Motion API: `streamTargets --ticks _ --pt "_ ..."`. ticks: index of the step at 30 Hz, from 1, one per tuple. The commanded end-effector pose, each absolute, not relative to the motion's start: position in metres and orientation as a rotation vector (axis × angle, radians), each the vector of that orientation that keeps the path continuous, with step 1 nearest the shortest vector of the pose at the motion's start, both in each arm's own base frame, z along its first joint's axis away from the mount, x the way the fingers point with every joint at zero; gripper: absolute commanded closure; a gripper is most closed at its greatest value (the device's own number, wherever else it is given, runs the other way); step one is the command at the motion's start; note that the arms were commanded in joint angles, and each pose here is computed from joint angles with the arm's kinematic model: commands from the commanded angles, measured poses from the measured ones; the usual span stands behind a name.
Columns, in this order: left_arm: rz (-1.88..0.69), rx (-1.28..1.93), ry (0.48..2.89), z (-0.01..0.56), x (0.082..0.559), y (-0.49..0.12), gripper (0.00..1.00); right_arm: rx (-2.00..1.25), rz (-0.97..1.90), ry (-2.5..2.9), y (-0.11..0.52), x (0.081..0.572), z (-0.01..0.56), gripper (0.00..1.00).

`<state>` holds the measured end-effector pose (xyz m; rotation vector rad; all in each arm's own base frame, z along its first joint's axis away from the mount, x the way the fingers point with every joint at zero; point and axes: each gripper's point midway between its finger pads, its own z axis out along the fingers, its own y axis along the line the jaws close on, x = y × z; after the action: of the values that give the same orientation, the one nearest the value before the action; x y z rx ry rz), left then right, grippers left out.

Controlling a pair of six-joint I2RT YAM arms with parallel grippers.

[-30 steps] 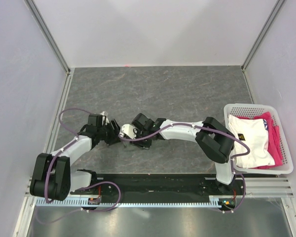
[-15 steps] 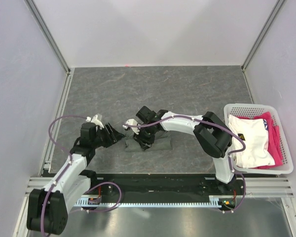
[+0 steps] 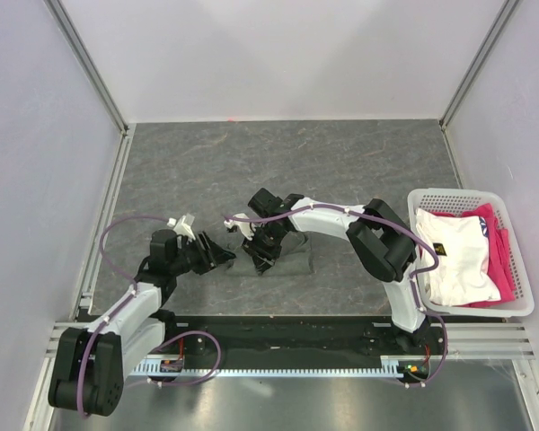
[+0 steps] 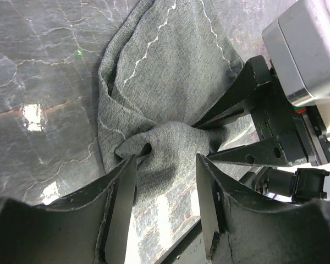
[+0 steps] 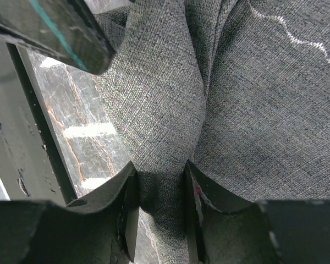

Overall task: Fold the napkin, place the utensils inside, and roll it up
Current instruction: Roll the napkin with the utensil

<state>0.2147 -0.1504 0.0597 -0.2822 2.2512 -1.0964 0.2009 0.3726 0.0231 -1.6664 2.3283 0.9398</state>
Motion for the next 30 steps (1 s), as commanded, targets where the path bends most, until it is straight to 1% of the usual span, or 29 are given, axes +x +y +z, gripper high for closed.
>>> streamTargets --ticks 1,10,11,13,14,16,17,20,22,23,25,27,28,29,30 --pt "-1.149 -0.237 2.204 0.069 0.223 -0.158 0.47 -1.707 0.918 2.465 0.356 0.184 -0.006 0.60" --pt "-1.180 -0.239 2.248 0.060 0.218 -0.164 0.51 -1.704 0.907 2.483 0.353 0.184 -0.011 0.61" --pt "-1.181 -0.238 2.248 0.061 0.217 -0.165 0.60 -1.704 0.905 2.487 0.353 0.184 -0.012 0.61" --pt "-1.179 -0.242 2.250 0.063 0.218 -0.164 0.73 -1.700 0.890 2.493 0.352 0.186 -0.014 0.61" --pt "-1.178 -0.246 2.251 0.065 0.218 -0.164 0.87 -1.697 0.888 2.499 0.351 0.186 -0.014 0.61" --pt "-1.152 -0.264 2.270 0.068 0.219 -0.162 0.96 -1.692 0.876 2.506 0.350 0.187 -0.016 0.62" --pt "-1.138 -0.261 2.262 0.072 0.220 -0.160 0.98 -1.689 0.866 2.510 0.348 0.188 -0.017 0.62" --pt "-1.031 -0.296 2.298 0.071 0.224 -0.149 0.98 -1.682 0.858 2.520 0.346 0.190 -0.019 0.63" --pt "-0.904 -0.358 2.333 0.067 0.229 -0.135 0.97 -1.681 0.858 2.524 0.346 0.190 -0.019 0.63" --pt "-0.861 -0.394 2.383 0.059 0.223 -0.130 0.95 -1.679 0.857 2.528 0.345 0.190 -0.020 0.63" --pt "-0.794 -0.430 2.384 0.058 0.226 -0.122 0.91 -1.679 0.855 2.530 0.345 0.190 -0.020 0.63" --pt "-0.774 -0.448 2.384 0.057 0.226 -0.119 0.85 -1.678 0.854 2.532 0.344 0.190 -0.020 0.63" --pt "-0.765 -0.453 2.384 0.056 0.226 -0.118 0.80 -1.678 0.851 2.537 0.344 0.190 -0.021 0.64" --pt "-0.766 -0.453 2.388 0.056 0.225 -0.118 0.73 -1.678 0.851 2.537 0.344 0.191 -0.022 0.64" --pt "-0.771 -0.449 2.389 0.056 0.226 -0.118 0.69 -1.679 0.851 2.540 0.343 0.190 -0.022 0.64"
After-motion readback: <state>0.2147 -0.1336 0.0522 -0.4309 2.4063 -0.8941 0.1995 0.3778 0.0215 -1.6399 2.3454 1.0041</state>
